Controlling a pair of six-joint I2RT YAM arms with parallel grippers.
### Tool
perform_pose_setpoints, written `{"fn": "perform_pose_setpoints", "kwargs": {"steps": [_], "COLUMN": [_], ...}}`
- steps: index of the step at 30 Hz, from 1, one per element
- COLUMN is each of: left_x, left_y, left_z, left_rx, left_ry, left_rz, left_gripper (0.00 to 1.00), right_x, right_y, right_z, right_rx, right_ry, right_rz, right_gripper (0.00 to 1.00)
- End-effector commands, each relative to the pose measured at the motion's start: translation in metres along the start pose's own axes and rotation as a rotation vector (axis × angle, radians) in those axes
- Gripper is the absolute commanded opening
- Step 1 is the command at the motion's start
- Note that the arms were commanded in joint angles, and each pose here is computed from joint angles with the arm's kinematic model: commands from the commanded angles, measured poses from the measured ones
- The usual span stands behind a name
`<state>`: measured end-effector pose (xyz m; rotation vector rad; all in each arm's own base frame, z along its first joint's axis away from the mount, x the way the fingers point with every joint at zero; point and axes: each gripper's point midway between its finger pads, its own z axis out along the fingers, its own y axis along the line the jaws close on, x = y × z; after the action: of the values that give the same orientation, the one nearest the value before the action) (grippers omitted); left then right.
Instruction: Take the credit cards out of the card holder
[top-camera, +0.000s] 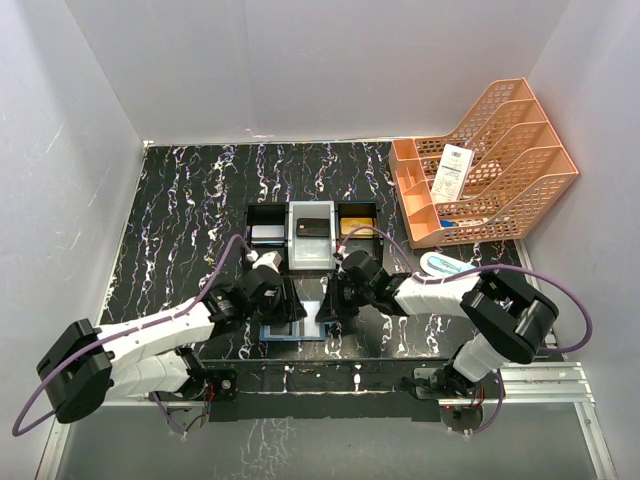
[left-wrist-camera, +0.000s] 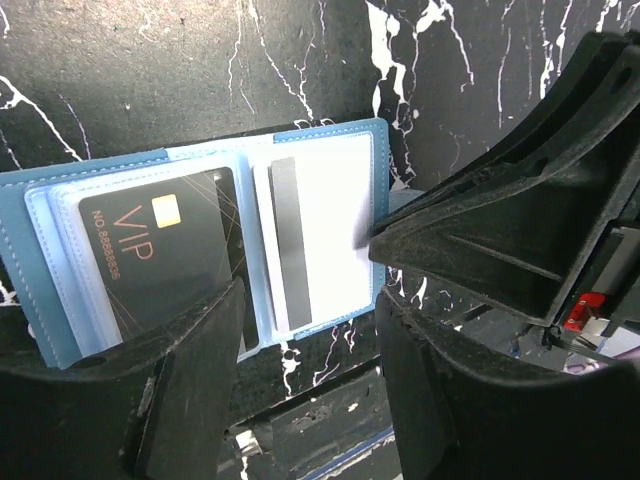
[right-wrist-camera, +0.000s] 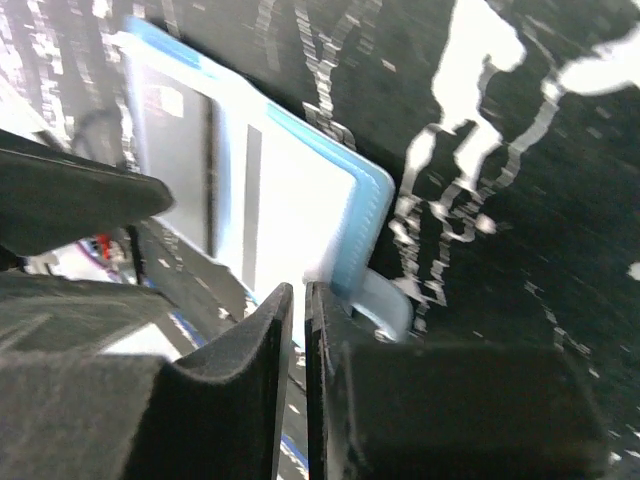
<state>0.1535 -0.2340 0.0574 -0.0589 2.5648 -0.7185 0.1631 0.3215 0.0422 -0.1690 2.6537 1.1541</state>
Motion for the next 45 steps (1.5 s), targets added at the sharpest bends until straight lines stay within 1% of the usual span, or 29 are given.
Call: {"fn": "perform_pose_setpoints", "kwargs": {"steps": [1,6,9,11,16,19,21,24,27,31,34,36,39,42,45], "left_x": [0.002,0.009,0.015,0.021,0.03,0.03,0.025,0.011,-0.008,-0.025,-0.031,-0.031,-0.03,-0.033,-0.033], "left_y": [-0.006,0.005,0.022,0.03,0.042,0.043,0.043,0.029,0.013,0.002,0.015,0.027,0.046,0.063,0.066], "left_z": [0.007,0.015,0.017,0.017,0.016,0.016,0.014,0.004,-0.01,-0.029,-0.038,-0.039,-0.039,-0.041,-0.043], "left_rx": [0.023,-0.021,-0.09,-0.108,-0.108,-0.112,-0.131,-0.097,-0.065,-0.067,-0.142,-0.182,-0.216,-0.211,-0.173], "left_ry": [0.015,0.033,0.047,0.057,0.046,0.044,0.032,-0.002,-0.052,-0.078,-0.087,-0.078,-0.064,-0.072,-0.076], "left_rz": [0.016,-0.003,-0.013,-0.025,-0.078,-0.081,-0.075,-0.054,-0.014,0.055,0.076,0.069,0.008,-0.078,-0.118], "left_gripper": [0.53,0.52,0.51,0.5,0.49,0.49,0.46,0.47,0.51,0.51,0.51,0.51,0.53,0.53,0.54], "right_x": [0.002,0.013,0.018,0.02,0.021,0.015,0.011,-0.004,-0.02,-0.04,-0.045,-0.046,-0.046,-0.037,-0.031], "right_y": [-0.02,-0.034,-0.041,-0.044,-0.042,-0.032,-0.025,-0.012,0.011,0.049,0.079,0.089,0.091,0.093,0.097], "right_z": [0.001,0.008,0.009,0.01,0.011,0.007,0.003,-0.006,-0.017,-0.034,-0.044,-0.044,-0.033,-0.017,-0.002], "right_rx": [0.05,0.048,0.053,0.049,0.041,0.015,0.005,0.015,-0.016,-0.1,-0.217,-0.243,-0.233,-0.218,-0.201], "right_ry": [-0.046,-0.035,-0.048,-0.052,-0.042,-0.058,-0.06,-0.091,-0.128,-0.177,-0.193,-0.184,-0.168,-0.135,-0.116], "right_rz": [-0.002,0.043,0.076,0.089,0.085,0.065,0.044,-0.003,-0.044,-0.077,-0.124,-0.135,-0.125,-0.112,-0.101], "right_gripper": [0.09,0.07,0.07,0.07,0.07,0.08,0.1,0.15,0.2,0.25,0.32,0.34,0.35,0.36,0.37]}}
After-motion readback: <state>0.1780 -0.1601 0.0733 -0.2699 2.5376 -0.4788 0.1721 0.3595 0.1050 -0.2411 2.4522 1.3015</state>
